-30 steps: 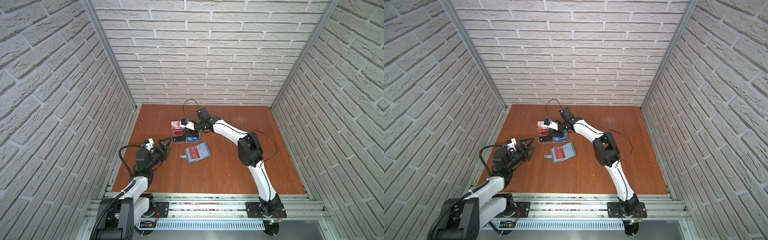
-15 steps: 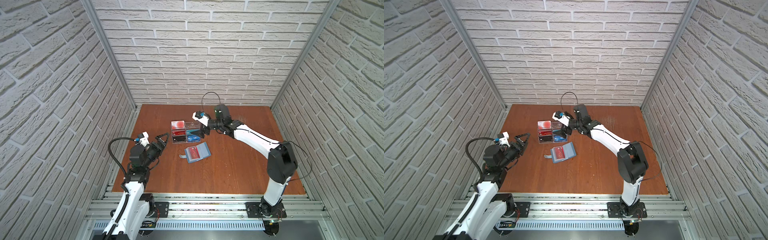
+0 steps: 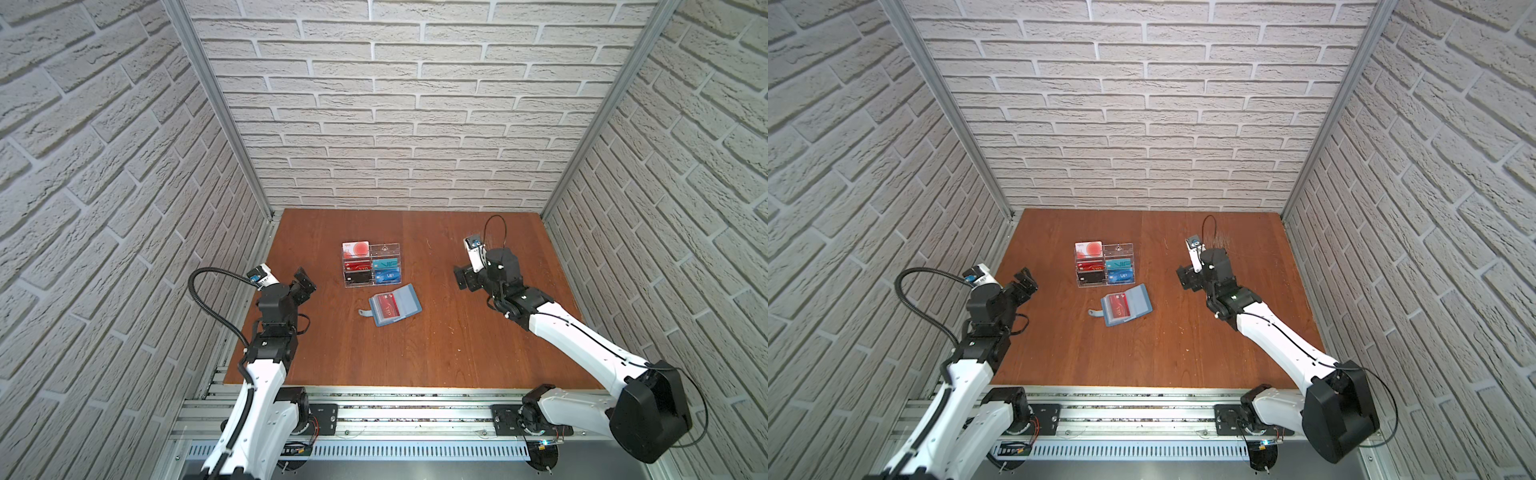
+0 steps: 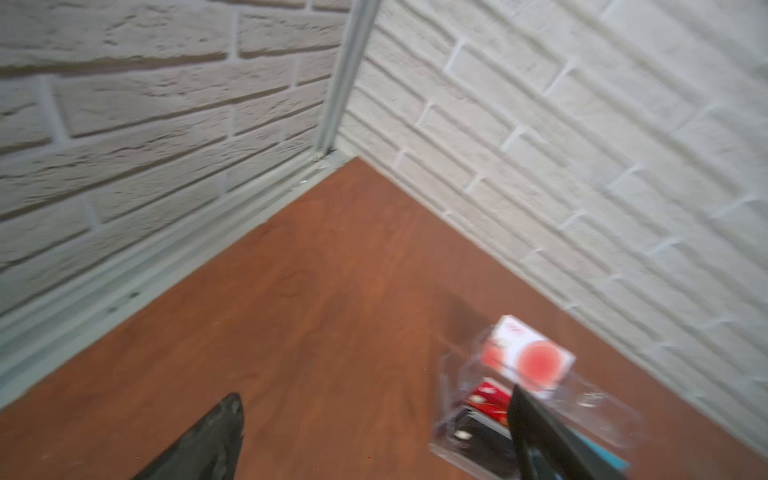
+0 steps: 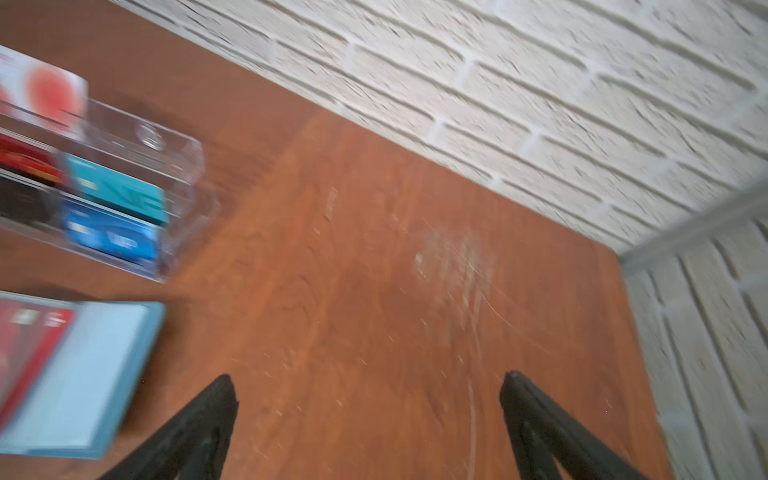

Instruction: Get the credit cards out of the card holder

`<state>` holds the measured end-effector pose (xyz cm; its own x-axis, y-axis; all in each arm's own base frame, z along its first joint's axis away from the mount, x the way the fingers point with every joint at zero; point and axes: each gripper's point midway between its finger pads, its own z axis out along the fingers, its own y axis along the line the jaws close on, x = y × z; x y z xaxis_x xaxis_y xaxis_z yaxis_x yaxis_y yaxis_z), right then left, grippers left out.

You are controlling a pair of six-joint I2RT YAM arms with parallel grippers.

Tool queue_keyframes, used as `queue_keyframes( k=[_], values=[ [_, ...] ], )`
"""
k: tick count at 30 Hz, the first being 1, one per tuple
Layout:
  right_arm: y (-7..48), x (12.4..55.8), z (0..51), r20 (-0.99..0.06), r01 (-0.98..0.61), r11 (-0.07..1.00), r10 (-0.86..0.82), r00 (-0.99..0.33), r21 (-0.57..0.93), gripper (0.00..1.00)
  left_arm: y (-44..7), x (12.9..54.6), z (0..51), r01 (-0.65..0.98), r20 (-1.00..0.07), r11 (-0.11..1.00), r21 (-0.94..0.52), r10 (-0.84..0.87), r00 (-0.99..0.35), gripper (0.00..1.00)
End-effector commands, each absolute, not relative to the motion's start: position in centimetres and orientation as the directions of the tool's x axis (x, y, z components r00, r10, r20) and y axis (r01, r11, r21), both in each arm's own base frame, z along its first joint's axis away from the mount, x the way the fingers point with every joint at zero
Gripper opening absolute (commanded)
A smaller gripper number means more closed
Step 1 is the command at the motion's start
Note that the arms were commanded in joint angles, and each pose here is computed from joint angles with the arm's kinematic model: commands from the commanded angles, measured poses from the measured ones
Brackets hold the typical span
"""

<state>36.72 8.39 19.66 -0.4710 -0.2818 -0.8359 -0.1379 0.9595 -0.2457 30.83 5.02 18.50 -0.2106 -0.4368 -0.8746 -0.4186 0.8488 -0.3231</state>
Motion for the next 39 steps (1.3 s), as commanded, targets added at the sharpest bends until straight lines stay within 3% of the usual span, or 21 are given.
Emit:
queue_keyframes(
  k=[1, 5, 10, 23, 25, 27, 31, 35, 39],
  values=[
    [1.7, 35.2, 20.0, -0.884, 0.191, 0.948, -0.147, -0.445, -0.253, 1.0, 8.6, 30.5, 17.8, -0.547, -0.945, 0.834, -0.077, -0.235, -0.226, 0.98],
    [-2.3, 33.3, 18.1, -0.926, 0.369, 0.911, -0.038, -0.374, -0.186, 1.0, 9.3, 31.5, 15.4, -0.55, -0.953, 0.835, -0.01, -0.175, -0.248, 0.98],
    [-3.5, 32.9, 14.9, -0.937, 0.405, 0.896, -0.03, -0.349, -0.18, 1.0, 8.4, 34.0, 12.7, -0.478, -0.951, 0.878, 0.014, -0.137, -0.278, 0.98],
    [-1.9, 35.8, 13.1, -0.954, 0.324, 0.937, -0.032, -0.297, -0.132, 0.99, 7.4, 37.2, 11.3, -0.378, -0.971, 0.922, 0.082, -0.012, -0.239, 0.98],
    [-1.7, 36.1, 13.0, -0.954, 0.311, 0.94, -0.042, -0.295, -0.138, 0.99, 5.9, 38.4, 10.4, -0.298, -0.945, 0.948, 0.113, 0.009, -0.328, 0.98],
    [-1.6, 36.4, 12.4, -0.963, 0.306, 0.944, -0.04, -0.265, -0.124, 0.99, 5.4, 39.2, 9.5, -0.258, -0.943, 0.96, 0.107, 0.016, -0.333, 0.98],
    [-0.5, 37.5, 11.5, -0.949, 0.229, 0.963, -0.069, -0.308, -0.145, 0.98, 6.0, 38.8, 9.1, -0.28, -0.943, 0.956, 0.092, -0.006, -0.332, 0.98],
    [-0.5, 38.7, 10.1, -0.932, 0.132, 0.99, -0.002, -0.363, -0.054, 1.0, 6.0, 38.8, 9.2, -0.28, -0.946, 0.956, 0.092, -0.003, -0.323, 0.98],
    [-0.9, 38.3, 9.6, -0.949, 0.129, 0.992, 0.029, -0.315, -0.012, 1.0, 5.9, 38.8, 9.2, -0.279, -0.947, 0.956, 0.092, -0.003, -0.321, 0.98]
  ],
)
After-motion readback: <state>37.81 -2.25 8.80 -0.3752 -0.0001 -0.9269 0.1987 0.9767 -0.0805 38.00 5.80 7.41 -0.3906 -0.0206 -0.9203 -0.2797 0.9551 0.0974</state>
